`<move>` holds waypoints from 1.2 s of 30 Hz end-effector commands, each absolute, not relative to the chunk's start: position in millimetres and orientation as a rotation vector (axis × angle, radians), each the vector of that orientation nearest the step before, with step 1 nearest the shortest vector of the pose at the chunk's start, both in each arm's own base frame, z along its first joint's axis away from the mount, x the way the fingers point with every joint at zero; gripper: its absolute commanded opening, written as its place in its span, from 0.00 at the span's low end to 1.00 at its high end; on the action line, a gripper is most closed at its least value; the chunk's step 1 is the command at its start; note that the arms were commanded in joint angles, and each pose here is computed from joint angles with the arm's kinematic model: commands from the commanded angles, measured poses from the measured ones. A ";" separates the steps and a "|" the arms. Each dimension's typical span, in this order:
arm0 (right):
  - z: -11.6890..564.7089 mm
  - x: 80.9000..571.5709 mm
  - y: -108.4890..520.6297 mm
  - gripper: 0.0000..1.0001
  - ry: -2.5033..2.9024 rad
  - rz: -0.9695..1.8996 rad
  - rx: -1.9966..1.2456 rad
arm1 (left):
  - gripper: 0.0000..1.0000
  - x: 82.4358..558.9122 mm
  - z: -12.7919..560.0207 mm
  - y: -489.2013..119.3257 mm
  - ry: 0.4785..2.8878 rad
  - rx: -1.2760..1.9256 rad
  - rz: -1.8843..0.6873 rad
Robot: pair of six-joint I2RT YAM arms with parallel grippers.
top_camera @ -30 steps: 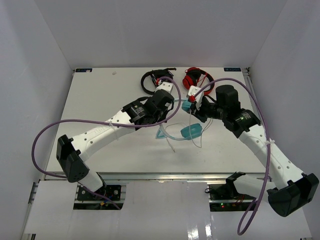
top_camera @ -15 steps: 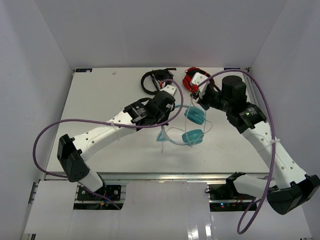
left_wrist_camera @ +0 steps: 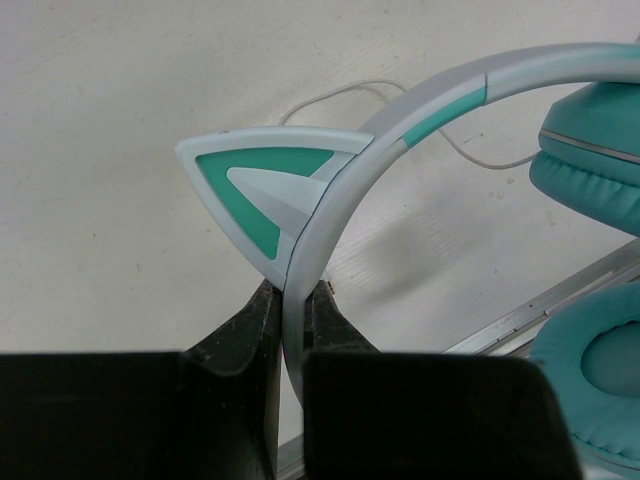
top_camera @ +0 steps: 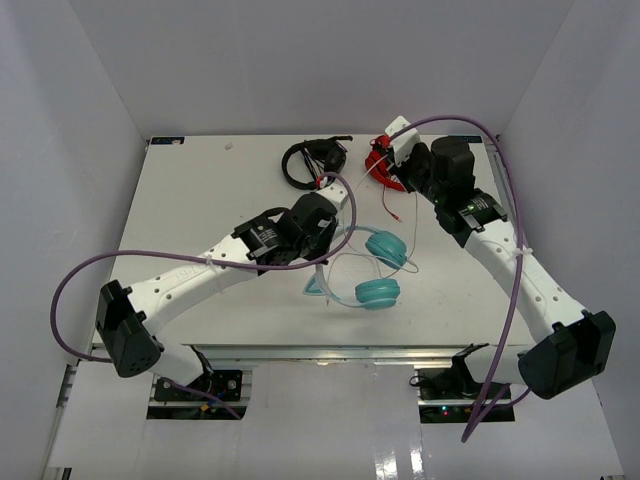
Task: Wrap the headphones
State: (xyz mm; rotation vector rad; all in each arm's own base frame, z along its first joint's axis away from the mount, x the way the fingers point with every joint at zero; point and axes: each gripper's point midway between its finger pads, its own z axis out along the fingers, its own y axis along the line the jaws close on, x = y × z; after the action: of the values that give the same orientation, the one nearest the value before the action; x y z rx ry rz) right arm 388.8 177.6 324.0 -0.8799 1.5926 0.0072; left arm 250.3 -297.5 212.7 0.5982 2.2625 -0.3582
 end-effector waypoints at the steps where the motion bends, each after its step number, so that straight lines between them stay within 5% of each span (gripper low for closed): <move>1: 314.8 399.9 176.5 0.08 1.603 0.017 -0.809 | 0.00 244.6 267.8 -310.8 2.098 0.559 -0.558; 21: 228.9 386.6 156.6 0.08 1.852 0.433 -0.614 | 0.00 243.6 334.2 -296.7 1.941 0.371 -0.673; 36: 240.9 350.9 147.2 0.08 1.734 0.642 -0.478 | 0.00 258.6 368.5 -291.4 1.877 0.152 -0.705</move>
State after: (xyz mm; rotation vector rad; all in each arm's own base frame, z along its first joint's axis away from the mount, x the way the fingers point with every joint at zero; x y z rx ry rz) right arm 353.8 145.1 217.2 -0.5288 1.8273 0.5458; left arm 252.1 -292.8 303.1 0.3198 2.0376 -0.5839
